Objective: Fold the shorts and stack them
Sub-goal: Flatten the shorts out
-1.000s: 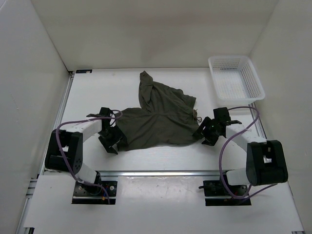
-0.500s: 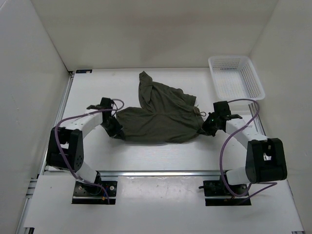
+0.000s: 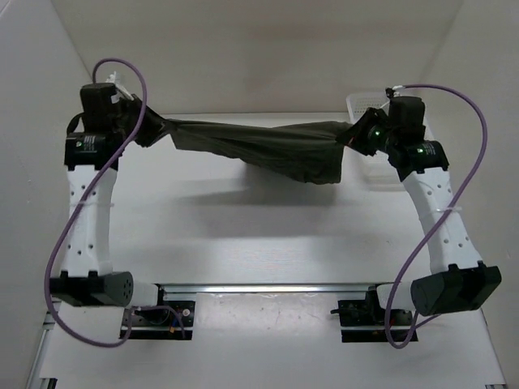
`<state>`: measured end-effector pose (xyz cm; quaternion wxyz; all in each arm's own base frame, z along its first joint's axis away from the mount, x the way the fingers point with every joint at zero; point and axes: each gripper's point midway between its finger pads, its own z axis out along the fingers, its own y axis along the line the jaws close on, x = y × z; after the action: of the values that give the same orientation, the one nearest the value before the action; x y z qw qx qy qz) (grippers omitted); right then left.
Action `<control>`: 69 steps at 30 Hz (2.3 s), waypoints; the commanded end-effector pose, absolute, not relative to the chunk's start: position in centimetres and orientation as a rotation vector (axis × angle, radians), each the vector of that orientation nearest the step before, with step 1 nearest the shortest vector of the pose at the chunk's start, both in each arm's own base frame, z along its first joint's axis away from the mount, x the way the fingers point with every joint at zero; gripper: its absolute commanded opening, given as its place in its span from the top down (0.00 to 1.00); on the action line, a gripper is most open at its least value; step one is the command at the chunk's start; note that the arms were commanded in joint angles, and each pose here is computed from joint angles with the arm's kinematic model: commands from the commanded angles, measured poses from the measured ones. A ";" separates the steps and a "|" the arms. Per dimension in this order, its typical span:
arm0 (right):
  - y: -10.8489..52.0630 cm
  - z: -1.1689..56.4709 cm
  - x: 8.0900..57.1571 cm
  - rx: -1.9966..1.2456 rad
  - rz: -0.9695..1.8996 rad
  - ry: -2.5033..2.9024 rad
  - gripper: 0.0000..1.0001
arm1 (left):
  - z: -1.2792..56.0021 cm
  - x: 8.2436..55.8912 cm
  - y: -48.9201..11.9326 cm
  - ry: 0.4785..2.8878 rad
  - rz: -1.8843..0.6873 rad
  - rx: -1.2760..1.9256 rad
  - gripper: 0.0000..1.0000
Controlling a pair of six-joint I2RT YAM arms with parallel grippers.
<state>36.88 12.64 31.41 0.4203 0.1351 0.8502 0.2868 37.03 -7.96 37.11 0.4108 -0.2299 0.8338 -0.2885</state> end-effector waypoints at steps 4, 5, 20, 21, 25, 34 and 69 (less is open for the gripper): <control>12.0 38.7 31.9 0.139 0.705 2.045 1.00 | 45.3 31.3 -5.9 1.861 -0.721 -0.514 0.89; 12.1 40.0 30.8 0.102 0.711 2.032 1.00 | 47.4 29.8 -5.4 1.792 -0.707 -0.501 0.89; 12.7 51.5 16.9 -0.164 0.854 1.692 1.00 | 63.5 15.2 -2.3 1.246 -0.536 -0.445 0.89; 12.4 51.2 17.1 -0.144 0.838 1.702 1.00 | 63.9 15.0 -2.3 1.234 -0.537 -0.440 0.89; 12.3 46.5 20.2 -0.075 0.805 1.855 1.00 | 61.1 19.0 -3.0 1.351 -0.569 -0.431 0.89; 13.3 33.7 30.3 0.044 0.741 2.142 1.00 | 43.6 33.9 -6.4 1.909 -0.741 -0.459 0.89; 13.6 19.3 21.0 -0.157 0.642 2.517 0.16 | 26.0 30.0 -5.7 2.273 -0.558 -0.620 0.21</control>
<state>20.99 16.02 20.16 0.2512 -0.0722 0.9175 0.2999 25.86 -5.59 25.02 0.3274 -0.2777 0.8735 -0.2294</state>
